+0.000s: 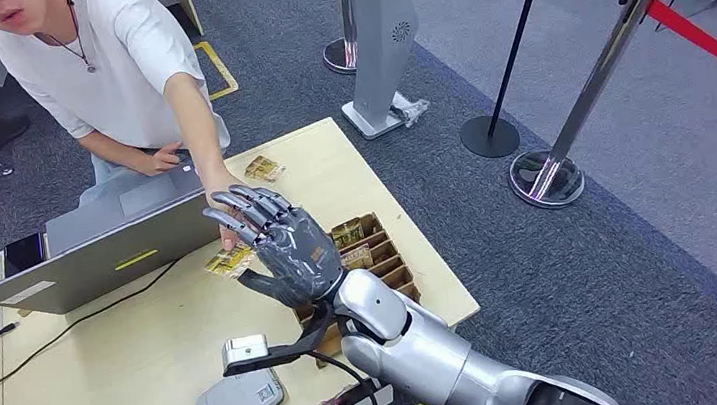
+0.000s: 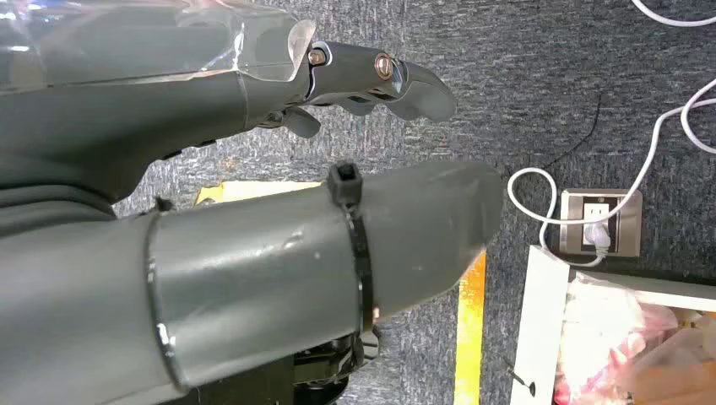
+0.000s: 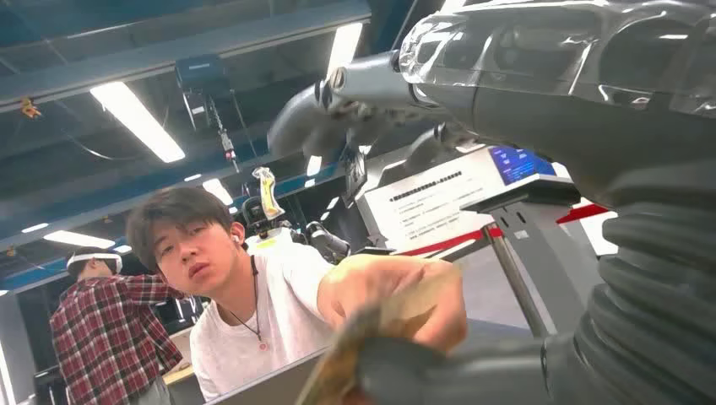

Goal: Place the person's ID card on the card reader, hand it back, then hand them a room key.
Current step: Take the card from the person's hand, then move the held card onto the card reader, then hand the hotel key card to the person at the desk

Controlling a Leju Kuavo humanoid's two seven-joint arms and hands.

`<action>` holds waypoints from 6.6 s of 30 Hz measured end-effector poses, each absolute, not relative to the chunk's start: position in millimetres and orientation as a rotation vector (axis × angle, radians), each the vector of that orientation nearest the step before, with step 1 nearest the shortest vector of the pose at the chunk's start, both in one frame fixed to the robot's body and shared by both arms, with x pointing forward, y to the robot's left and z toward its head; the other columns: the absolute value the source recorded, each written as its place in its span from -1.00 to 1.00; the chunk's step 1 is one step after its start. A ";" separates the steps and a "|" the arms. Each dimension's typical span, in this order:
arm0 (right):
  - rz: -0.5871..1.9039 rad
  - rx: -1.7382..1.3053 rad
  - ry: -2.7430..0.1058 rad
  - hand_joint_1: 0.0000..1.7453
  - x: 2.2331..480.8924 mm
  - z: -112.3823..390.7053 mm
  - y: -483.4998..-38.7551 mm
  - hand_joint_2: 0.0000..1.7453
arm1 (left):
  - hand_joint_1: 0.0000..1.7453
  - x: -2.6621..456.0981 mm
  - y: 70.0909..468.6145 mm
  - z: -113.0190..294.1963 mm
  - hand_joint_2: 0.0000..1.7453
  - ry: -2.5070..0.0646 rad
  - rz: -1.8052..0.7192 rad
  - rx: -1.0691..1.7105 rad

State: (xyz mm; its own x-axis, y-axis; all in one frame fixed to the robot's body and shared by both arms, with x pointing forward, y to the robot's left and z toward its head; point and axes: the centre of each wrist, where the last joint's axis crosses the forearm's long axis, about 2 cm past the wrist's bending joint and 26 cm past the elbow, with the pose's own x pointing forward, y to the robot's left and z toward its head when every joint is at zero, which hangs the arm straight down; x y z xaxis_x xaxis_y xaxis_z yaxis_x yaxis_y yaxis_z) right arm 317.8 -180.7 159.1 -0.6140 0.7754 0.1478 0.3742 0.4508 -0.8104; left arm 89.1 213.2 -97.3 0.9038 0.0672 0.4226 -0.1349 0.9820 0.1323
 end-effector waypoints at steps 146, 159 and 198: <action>1.696 -0.242 -1.573 1.00 318.7 72.1 -116.0 1.00 | -1.00 89.0 214.6 -97.5 -1.00 -0.416 0.133 0.160; 1.735 -0.265 -1.540 1.00 315.5 68.0 -113.0 1.00 | -1.00 89.1 214.7 -97.5 -1.00 -0.416 0.131 0.158; 1.467 -0.146 -1.838 1.00 316.8 107.8 -118.5 1.00 | -1.00 89.2 215.6 -97.7 -1.00 -0.437 0.119 0.154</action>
